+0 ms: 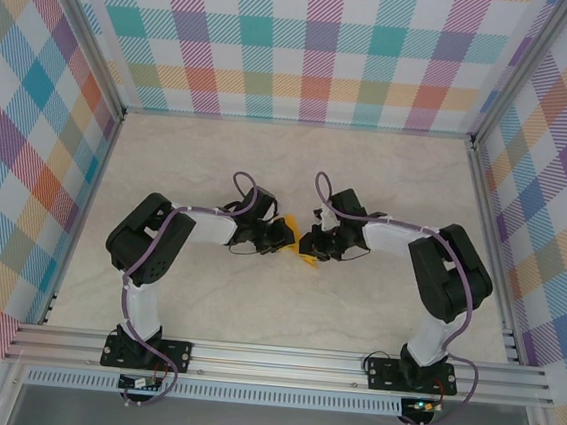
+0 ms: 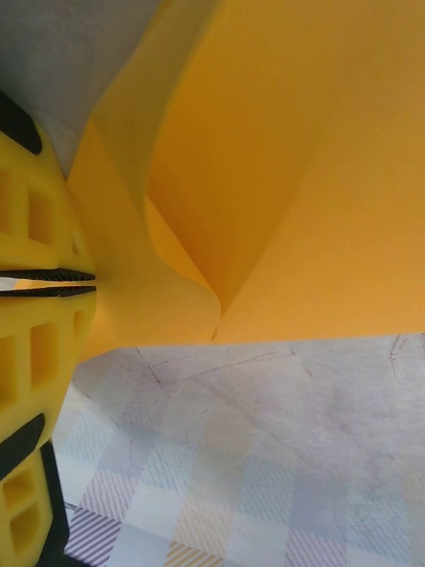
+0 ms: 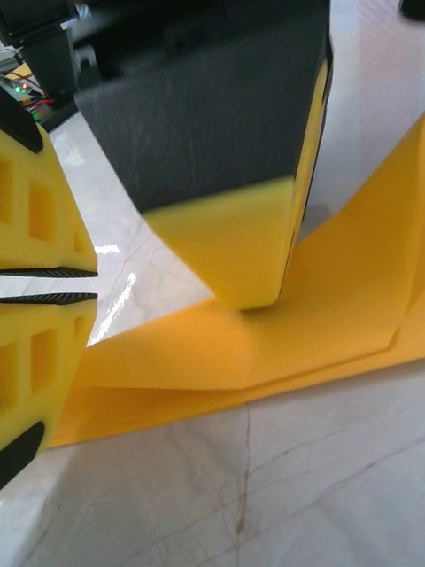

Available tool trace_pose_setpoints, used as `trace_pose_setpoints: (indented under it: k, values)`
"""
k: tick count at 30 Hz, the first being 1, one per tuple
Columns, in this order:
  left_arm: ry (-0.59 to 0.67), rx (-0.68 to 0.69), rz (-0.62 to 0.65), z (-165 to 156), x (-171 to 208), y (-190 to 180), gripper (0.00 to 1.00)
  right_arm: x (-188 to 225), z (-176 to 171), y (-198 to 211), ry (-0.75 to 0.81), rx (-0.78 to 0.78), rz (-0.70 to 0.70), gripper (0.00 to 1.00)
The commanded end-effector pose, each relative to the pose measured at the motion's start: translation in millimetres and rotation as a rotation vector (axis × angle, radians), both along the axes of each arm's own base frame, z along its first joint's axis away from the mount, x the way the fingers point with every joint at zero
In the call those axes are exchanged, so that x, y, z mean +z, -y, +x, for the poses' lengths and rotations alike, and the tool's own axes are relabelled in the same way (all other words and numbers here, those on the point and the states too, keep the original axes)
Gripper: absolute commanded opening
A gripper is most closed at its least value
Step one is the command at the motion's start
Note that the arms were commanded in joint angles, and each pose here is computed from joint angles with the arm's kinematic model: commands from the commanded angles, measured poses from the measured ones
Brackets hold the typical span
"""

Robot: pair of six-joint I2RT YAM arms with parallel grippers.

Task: Fold a paper plane with a square sheet of paper (pick it up from the middle)

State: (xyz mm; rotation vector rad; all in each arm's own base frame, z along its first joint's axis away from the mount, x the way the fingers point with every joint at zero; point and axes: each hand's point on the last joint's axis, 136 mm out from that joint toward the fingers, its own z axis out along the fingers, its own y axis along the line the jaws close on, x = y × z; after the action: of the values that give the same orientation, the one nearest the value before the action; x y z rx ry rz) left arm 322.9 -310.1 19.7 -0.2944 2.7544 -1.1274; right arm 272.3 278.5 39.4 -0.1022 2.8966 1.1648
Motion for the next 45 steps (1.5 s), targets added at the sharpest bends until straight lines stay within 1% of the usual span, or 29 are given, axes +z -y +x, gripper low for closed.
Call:
trace_pose_setpoints:
  k: [1, 5, 13, 18, 20, 24, 27, 30, 37, 45]
  values:
    - [-0.101, 0.03, 0.143, -17, -45, -20, 0.14, -6, -7, 2, -0.03, 0.03, -0.031, 0.14]
    - [-0.111, 0.038, 0.166, -17, -47, -24, 0.13, -19, -15, 12, -0.066, 0.033, -0.1, 0.14]
    - [-0.122, 0.043, 0.185, -17, -51, -25, 0.13, -30, -22, 17, -0.105, 0.038, -0.126, 0.14]
    - [-0.126, 0.045, 0.198, -17, -51, -27, 0.13, -37, -21, 25, -0.101, 0.023, -0.183, 0.13]
    - [-0.129, 0.044, 0.2, -17, -52, -27, 0.13, -29, -18, 21, -0.083, 0.026, -0.163, 0.13]
    - [-0.132, 0.042, 0.199, -17, -52, -27, 0.13, -9, -2, 4, -0.026, 0.038, -0.112, 0.13]
    - [-0.132, 0.041, 0.196, -16, -52, -26, 0.13, -10, 8, -5, -0.023, 0.042, -0.106, 0.13]
    - [-0.135, 0.04, 0.197, -17, -52, -26, 0.13, -18, 9, -9, -0.038, 0.045, -0.105, 0.13]
    - [-0.139, 0.044, 0.204, -18, -54, -27, 0.13, -32, -5, 2, -0.084, 0.058, -0.147, 0.13]
    - [-0.148, 0.053, 0.23, -19, -58, -32, 0.13, -39, -26, 21, -0.12, 0.079, -0.211, 0.13]
